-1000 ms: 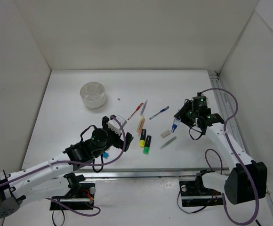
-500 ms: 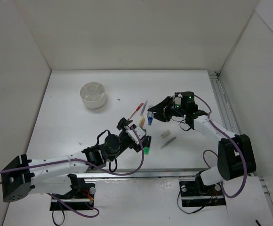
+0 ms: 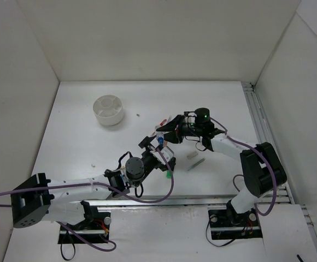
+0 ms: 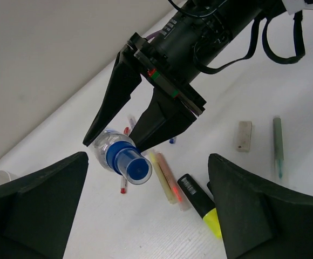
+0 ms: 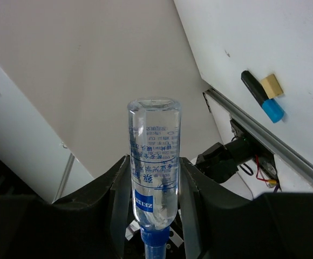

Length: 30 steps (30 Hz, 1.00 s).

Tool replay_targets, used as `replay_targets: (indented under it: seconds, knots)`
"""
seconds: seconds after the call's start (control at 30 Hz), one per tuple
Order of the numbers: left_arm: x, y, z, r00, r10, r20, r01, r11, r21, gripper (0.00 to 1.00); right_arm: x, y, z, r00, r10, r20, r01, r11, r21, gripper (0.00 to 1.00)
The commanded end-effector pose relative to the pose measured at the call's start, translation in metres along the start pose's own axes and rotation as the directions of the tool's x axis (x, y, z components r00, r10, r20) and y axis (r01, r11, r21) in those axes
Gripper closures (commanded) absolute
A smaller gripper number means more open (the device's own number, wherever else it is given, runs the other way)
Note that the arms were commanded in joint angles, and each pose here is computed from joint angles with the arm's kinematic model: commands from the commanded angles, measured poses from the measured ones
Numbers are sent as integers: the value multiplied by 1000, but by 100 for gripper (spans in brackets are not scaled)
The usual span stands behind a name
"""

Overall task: Sort the stationery into containers
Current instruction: Place the stationery in the storage box.

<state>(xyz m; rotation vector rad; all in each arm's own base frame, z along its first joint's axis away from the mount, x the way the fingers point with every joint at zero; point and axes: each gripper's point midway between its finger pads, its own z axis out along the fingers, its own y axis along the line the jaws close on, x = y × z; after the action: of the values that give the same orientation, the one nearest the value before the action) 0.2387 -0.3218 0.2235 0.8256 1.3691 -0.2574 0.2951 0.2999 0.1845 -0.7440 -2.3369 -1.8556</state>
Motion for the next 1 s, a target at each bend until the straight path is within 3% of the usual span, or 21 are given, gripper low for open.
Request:
replay_targets:
  seconds: [0.0,0.07,0.4,0.47,0.5,0.8,0.97]
  knots:
    - [-42,20,6,991,-45,129,57,994,-93,15,25,58,-12,988,-149,-50,140,978,-157,100]
    - [-40,21,7,991,-47,124,60,993,-106,27,30,62,-12,985,-162,-53,151,974,-167,100]
    - [-44,21,9,988,-53,148,70,992,-106,49,52,69,-9,976,-198,-87,178,965,-195,100]
    - [-44,20,9,988,-56,142,71,992,-101,79,53,73,-12,975,-208,-84,187,961,-205,100]
    - [-44,21,10,989,-64,136,80,991,-110,100,54,74,-11,973,-211,-88,190,960,-206,100]
    - [-47,29,7,986,-78,144,92,992,-91,100,60,84,-15,966,-238,-99,211,950,-232,100]
    - [-57,39,4,976,-124,178,142,985,-93,100,60,84,-16,957,-278,-81,252,938,-239,73]
